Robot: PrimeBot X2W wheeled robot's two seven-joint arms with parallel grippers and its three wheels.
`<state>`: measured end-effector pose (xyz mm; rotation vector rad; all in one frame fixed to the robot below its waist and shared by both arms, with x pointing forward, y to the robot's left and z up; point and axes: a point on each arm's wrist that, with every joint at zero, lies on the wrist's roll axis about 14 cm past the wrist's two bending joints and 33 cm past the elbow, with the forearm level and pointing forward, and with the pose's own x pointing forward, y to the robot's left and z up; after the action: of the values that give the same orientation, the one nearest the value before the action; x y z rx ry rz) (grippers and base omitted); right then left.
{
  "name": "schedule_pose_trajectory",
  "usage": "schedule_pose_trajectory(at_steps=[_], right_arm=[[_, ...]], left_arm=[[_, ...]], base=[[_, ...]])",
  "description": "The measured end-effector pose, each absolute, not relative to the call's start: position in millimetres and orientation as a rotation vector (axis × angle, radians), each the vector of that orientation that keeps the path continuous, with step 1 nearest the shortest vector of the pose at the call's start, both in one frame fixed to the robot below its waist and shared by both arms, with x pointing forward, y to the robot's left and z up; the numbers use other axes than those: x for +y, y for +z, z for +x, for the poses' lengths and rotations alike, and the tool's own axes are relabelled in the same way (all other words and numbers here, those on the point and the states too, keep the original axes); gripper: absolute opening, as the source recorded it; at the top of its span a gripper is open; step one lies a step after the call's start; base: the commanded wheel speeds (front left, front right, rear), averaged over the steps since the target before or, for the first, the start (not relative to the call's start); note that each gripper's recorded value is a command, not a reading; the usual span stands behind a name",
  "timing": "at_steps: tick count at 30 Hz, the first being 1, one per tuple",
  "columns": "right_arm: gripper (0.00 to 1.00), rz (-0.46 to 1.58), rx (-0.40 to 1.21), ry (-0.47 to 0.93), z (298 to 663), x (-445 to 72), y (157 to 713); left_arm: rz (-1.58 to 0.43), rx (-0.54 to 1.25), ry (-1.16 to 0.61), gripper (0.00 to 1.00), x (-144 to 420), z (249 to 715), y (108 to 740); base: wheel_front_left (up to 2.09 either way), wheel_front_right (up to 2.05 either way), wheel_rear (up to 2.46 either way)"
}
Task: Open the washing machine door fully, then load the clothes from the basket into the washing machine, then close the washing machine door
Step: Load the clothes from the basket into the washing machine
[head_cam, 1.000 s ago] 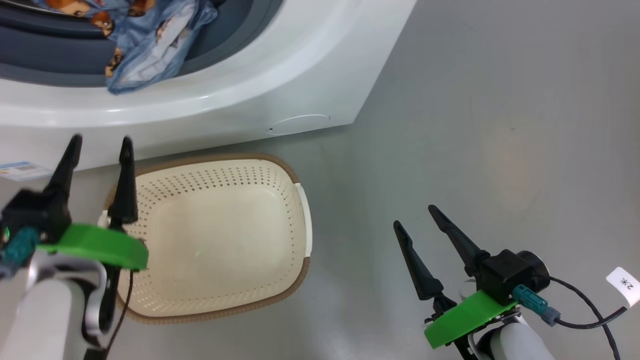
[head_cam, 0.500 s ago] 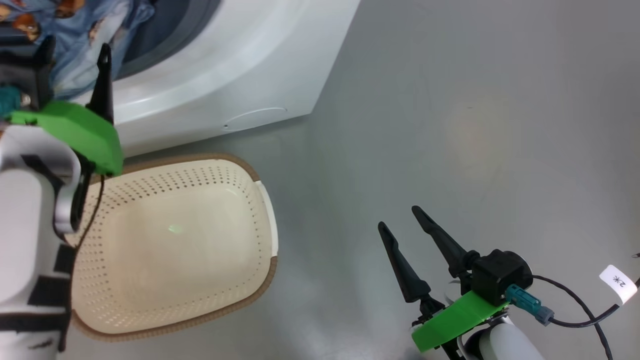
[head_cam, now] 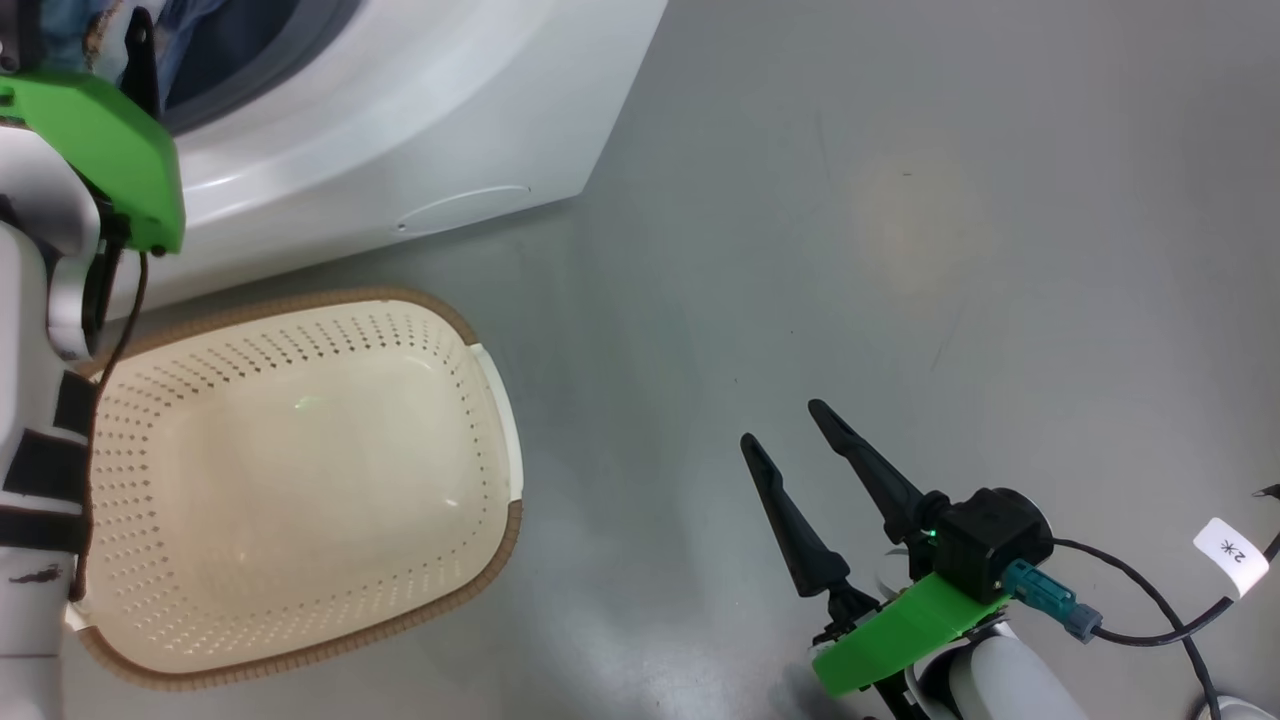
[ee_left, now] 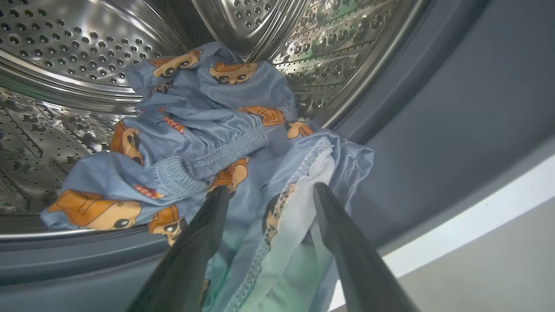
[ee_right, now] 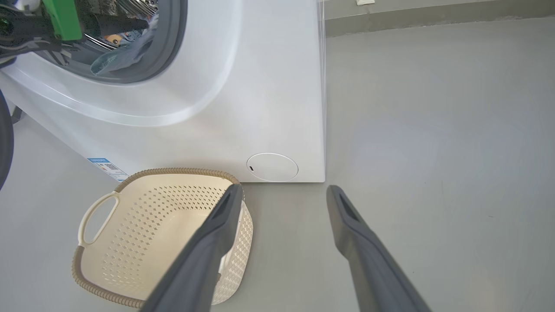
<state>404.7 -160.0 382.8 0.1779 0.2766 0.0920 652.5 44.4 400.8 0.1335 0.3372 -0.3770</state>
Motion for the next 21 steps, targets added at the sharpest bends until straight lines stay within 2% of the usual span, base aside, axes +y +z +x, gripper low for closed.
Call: schedule_pose_trajectory(at_steps=[6,21], right_arm=[[1.00,0.185,0.283,0.093,405,-159,380],[1.00,0.185,0.276,0.094,406,-159,383]], left_arm=[[0.165,0.426,-0.376,1.00,47,650,377],[0.244,0.468,-0.365,1.00,51,665,371]], base=[[0.00,0.00,0.00],[0.00,0.00,0.00]])
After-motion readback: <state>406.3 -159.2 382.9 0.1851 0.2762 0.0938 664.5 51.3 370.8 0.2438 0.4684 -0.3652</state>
